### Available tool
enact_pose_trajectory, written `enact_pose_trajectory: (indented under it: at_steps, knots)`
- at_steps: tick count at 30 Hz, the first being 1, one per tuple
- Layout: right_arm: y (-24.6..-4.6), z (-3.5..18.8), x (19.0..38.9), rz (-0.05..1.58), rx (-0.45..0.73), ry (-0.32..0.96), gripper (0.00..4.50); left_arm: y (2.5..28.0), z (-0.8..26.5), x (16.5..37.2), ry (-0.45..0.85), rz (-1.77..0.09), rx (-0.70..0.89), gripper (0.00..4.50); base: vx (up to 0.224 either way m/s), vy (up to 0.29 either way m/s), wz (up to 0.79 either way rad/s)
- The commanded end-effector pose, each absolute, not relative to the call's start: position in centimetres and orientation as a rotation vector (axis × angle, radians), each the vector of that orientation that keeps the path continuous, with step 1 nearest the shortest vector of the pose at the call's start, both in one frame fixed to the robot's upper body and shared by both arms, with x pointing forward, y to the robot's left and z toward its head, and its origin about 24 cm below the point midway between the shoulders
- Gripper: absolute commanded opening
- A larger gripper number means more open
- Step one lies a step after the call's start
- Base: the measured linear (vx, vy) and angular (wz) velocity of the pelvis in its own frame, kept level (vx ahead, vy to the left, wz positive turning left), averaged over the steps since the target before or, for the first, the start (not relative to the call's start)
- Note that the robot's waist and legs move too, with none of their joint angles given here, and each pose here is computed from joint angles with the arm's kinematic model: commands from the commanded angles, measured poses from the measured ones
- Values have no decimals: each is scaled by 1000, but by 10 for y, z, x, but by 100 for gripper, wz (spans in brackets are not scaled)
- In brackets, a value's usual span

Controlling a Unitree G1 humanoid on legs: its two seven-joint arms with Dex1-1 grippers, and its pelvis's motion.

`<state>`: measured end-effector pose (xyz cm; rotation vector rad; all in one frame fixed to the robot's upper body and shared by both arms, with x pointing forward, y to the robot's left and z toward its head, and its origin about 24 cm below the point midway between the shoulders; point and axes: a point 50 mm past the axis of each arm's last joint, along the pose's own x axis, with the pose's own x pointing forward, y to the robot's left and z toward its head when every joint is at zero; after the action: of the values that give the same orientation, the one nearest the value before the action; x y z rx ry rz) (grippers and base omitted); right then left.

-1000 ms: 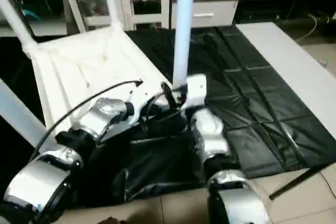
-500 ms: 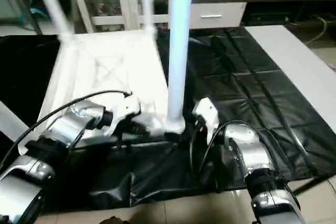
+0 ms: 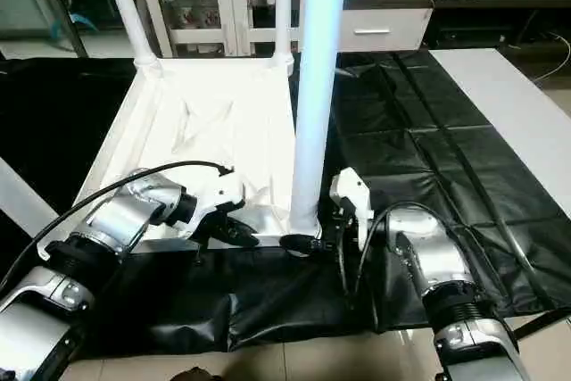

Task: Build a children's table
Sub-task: Rotate leg to tighten

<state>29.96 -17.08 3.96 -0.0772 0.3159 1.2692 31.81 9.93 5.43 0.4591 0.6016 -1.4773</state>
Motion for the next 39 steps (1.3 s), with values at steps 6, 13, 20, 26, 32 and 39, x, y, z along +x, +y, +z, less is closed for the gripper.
enact_pose_trajectory:
  at_steps: [6, 13, 20, 26, 32, 39]
  knots:
    - [-175, 47, 308, 1276, -100, 318, 354, 100, 25, 299, 762, -1516, 430, 0, 0, 0, 0]
    - [-175, 45, 308, 1292, -107, 345, 277, 101, 24, 298, 775, -1527, 431, 0, 0, 0, 0]
    - [-178, 45, 309, 1303, -123, 352, 252, 97, 25, 298, 765, -1520, 435, 0, 0, 0, 0]
    - [-177, 42, 307, 1310, -140, 369, 250, 97, 25, 299, 768, -1526, 437, 0, 0, 0, 0]
    - [-175, 36, 316, 1113, -88, 301, 249, 94, 28, 308, 714, -1432, 425, 0, 0, 0, 0]
    - [-143, 11, 322, 814, 23, 298, 249, 75, 35, 329, 600, -1220, 369, 0, 0, 0, 0]
